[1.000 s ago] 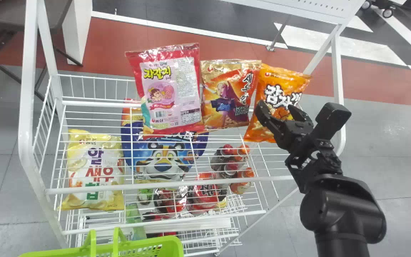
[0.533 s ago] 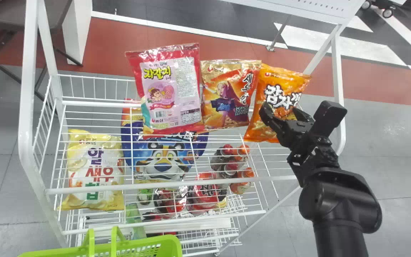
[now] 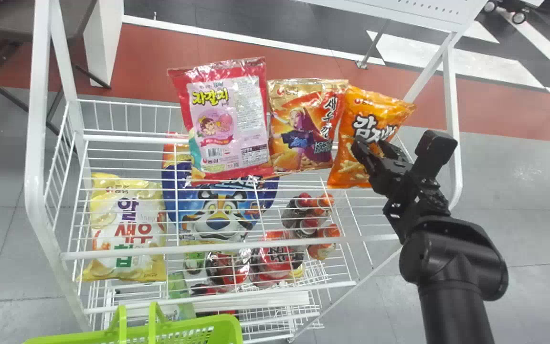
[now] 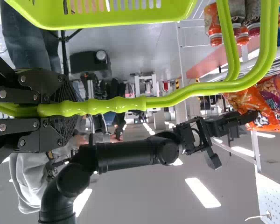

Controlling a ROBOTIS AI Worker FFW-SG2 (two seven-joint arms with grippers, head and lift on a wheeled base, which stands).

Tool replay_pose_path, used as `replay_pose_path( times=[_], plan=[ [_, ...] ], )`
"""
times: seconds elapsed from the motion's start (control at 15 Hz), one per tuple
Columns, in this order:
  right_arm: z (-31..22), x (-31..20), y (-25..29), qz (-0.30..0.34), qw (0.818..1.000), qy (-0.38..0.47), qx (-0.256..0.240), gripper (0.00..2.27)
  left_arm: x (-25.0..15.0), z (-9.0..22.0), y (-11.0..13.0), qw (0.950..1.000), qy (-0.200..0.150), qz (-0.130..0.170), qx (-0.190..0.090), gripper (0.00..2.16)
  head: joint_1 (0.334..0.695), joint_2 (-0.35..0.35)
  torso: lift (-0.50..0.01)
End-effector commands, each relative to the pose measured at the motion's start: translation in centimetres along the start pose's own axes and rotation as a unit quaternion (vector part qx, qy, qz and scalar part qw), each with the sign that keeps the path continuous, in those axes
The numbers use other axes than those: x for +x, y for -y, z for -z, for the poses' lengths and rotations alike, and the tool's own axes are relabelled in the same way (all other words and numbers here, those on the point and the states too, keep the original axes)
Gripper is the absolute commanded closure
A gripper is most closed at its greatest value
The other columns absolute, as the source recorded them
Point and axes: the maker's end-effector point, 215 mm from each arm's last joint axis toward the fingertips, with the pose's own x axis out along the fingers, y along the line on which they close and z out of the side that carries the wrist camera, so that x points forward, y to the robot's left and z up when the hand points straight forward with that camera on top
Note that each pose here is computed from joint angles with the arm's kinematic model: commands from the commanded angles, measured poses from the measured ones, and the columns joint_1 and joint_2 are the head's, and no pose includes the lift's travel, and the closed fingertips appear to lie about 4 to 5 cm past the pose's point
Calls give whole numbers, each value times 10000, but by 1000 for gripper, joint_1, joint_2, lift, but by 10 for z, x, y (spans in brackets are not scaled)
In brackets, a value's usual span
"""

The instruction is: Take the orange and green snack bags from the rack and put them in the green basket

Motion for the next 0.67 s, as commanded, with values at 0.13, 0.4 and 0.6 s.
replay_pose_path(
  times=[0.13,0.4,0.6],
  plan=[
    [-9,-14,-7,-39,9997,232,-20,2246,0,1,0,10000,-12,-13,-18,1997,695,-350,0],
    [-19,-30,6,405,9985,356,65,2246,0,1,2,10000,-8,32,-27,1997,695,-350,0],
    [-32,-44,5,476,9975,520,67,2246,-1,1,3,10000,0,51,-27,1997,695,-350,0]
  ],
)
